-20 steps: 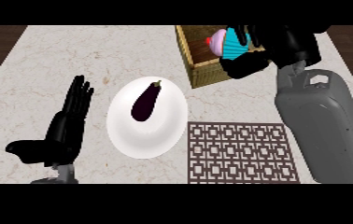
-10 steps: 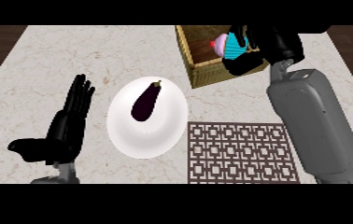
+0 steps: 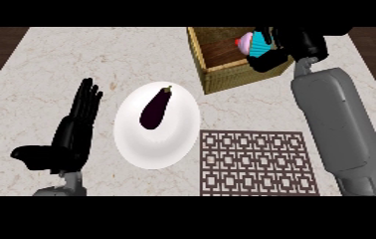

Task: Pick the cupcake from the placemat and place it in the basket

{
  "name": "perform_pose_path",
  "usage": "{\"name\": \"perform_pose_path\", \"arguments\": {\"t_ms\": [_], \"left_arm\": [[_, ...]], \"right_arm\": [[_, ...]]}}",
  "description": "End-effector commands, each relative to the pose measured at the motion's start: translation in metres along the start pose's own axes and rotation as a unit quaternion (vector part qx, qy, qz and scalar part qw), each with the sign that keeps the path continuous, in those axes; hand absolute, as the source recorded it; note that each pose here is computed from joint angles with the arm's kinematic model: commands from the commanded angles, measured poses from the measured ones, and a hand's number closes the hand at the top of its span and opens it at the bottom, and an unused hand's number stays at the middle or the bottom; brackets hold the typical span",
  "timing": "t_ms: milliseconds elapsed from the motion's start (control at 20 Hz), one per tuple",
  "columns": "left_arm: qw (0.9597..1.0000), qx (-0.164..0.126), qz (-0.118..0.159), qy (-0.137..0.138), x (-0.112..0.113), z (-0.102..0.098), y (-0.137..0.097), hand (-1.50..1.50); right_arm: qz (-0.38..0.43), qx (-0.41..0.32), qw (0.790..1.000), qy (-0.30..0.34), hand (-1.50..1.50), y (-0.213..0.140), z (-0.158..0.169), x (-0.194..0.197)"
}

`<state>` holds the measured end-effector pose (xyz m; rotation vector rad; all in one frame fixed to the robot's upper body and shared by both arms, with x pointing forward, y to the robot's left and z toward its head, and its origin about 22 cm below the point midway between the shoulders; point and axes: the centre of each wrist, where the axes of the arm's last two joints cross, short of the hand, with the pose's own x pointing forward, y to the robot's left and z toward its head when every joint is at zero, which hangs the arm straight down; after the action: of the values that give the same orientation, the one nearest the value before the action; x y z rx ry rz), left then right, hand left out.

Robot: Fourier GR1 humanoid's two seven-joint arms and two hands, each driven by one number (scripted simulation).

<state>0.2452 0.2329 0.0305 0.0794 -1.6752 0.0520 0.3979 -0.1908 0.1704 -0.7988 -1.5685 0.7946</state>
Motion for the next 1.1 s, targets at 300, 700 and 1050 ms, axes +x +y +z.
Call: {"name": "perform_pose_path", "arguments": {"t_ms": [300, 700, 1050], "left_arm": [[0.9999, -0.002, 0.001, 0.013, 0.015, -0.011, -0.003, 0.00], [1.0000, 0.001, 0.003, 0.007, -0.008, 0.003, -0.006, 0.00], [1.0000, 0.003, 0.003, -0.006, 0.001, -0.007, 0.002, 0.00]], "right_arm": [[-0.002, 0.021, 1.000, 0.008, -1.50, 0.025, -0.008, -0.022], [-0.088, -0.061, 0.993, -0.039, -1.50, 0.000, -0.017, -0.034], [-0.084, -0.153, 0.984, -0.033, -1.50, -0.025, -0.013, -0.034]]}}
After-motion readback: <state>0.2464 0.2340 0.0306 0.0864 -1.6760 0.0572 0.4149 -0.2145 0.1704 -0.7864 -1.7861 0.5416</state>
